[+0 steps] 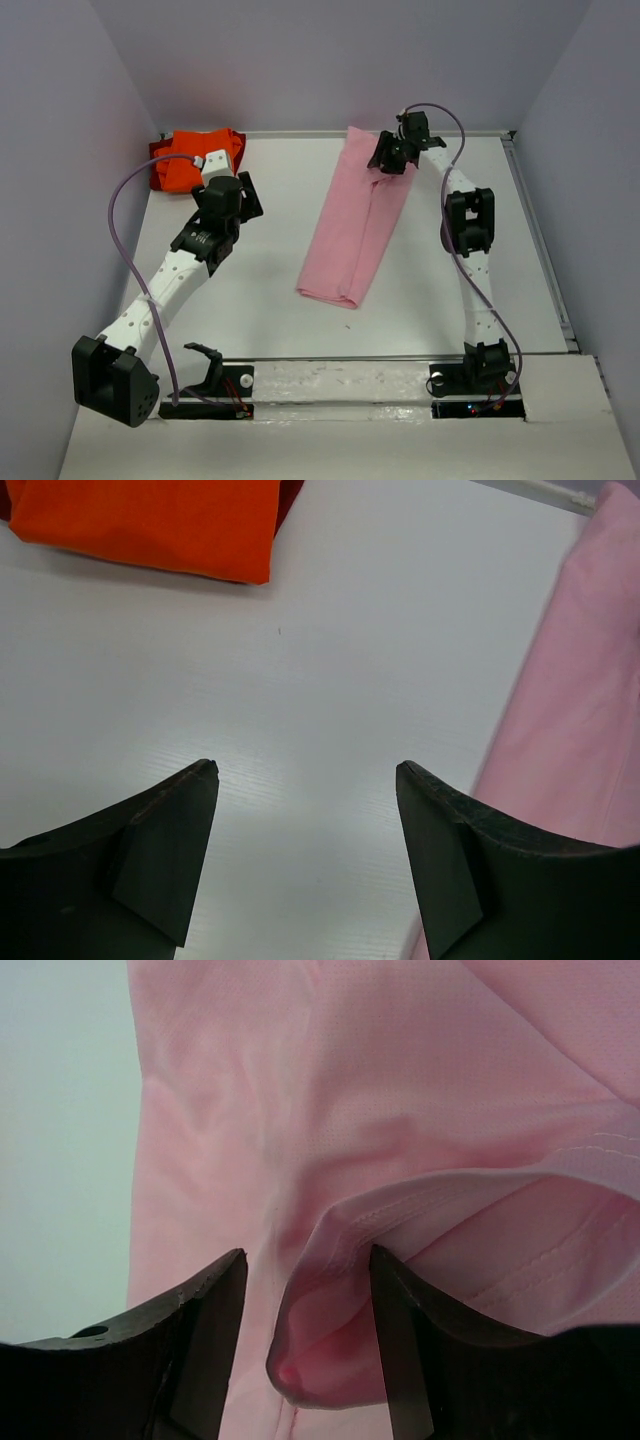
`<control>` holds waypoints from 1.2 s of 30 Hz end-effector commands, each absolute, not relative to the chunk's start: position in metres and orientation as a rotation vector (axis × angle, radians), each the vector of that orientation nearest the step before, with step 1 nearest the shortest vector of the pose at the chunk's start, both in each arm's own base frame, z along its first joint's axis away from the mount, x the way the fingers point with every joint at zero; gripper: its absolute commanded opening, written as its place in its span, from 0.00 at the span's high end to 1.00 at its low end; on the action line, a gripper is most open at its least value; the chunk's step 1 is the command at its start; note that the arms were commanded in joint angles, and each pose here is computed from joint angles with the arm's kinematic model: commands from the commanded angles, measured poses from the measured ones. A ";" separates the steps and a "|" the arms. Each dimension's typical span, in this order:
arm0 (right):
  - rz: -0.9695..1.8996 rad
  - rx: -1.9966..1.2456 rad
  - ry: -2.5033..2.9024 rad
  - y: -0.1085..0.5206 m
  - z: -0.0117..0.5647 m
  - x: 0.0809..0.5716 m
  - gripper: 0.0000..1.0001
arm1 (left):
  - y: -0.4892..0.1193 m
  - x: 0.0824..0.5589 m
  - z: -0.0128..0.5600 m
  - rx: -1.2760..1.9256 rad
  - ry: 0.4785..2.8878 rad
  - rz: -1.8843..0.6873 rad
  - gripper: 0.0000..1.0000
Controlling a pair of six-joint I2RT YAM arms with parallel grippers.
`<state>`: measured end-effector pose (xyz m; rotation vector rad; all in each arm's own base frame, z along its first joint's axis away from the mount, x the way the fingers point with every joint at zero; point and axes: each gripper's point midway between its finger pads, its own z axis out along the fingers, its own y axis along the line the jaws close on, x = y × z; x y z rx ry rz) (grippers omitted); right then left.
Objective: Fold and stack the t-shirts
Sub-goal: Fold the tshirt
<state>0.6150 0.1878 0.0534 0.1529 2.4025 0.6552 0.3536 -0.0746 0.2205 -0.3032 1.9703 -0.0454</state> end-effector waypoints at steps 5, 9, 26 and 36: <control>0.791 0.049 2.441 0.216 0.064 0.601 0.43 | -0.075 0.358 0.232 -0.320 1.924 -0.064 0.18; 0.781 -0.004 2.491 0.235 0.047 0.585 0.43 | -0.075 0.358 0.232 -0.319 1.923 -0.067 0.18; 0.629 -0.064 2.502 0.233 0.057 0.569 0.44 | -0.076 0.357 0.234 -0.318 1.919 -0.076 0.18; 0.606 -0.146 2.319 0.222 0.187 0.552 0.43 | -0.077 0.359 0.227 -0.323 1.940 -0.070 0.18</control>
